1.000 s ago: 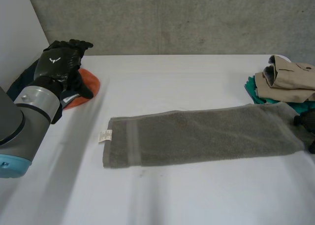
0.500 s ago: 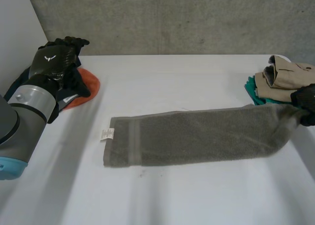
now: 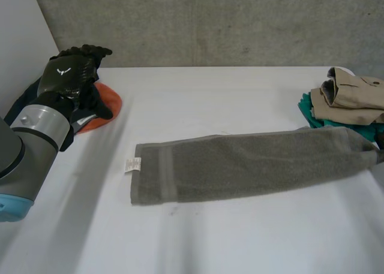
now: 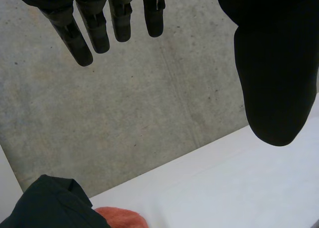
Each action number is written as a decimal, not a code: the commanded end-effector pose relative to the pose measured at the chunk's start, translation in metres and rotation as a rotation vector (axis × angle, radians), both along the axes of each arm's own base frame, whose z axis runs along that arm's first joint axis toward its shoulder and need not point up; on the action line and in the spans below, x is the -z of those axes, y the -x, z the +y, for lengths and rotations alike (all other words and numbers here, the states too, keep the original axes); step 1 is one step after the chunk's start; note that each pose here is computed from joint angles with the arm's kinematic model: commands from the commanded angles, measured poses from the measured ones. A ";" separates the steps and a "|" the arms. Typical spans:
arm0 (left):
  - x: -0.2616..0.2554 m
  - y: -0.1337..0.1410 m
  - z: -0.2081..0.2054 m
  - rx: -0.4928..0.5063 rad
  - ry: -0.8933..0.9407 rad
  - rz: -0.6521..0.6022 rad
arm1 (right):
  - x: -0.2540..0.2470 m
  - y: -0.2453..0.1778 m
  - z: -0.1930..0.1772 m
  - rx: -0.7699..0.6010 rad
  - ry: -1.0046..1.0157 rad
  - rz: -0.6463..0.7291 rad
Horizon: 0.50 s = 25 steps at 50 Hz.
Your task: Fold the laundry.
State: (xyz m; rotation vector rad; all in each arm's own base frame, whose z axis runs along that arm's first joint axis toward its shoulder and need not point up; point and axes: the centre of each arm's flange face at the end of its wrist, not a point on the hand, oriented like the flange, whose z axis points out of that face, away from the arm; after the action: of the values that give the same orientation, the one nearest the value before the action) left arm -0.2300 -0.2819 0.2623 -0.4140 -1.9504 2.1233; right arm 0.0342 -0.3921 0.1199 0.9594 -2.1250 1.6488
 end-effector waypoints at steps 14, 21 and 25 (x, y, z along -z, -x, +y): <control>-0.030 -0.027 -0.006 -0.074 0.078 0.026 | -0.107 -0.224 0.076 -0.596 0.394 -0.002; -0.030 -0.038 -0.007 -0.100 0.062 0.042 | -0.090 -0.338 0.164 -0.979 0.501 -0.073; -0.025 -0.040 -0.006 -0.107 0.042 0.035 | -0.062 -0.382 0.209 -1.130 0.497 -0.063</control>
State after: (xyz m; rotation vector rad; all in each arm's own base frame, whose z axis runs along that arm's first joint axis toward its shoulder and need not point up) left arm -0.1940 -0.2885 0.2934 -0.2955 -1.9176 2.2443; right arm 0.3478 -0.2513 0.2188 1.8215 -1.2208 2.4194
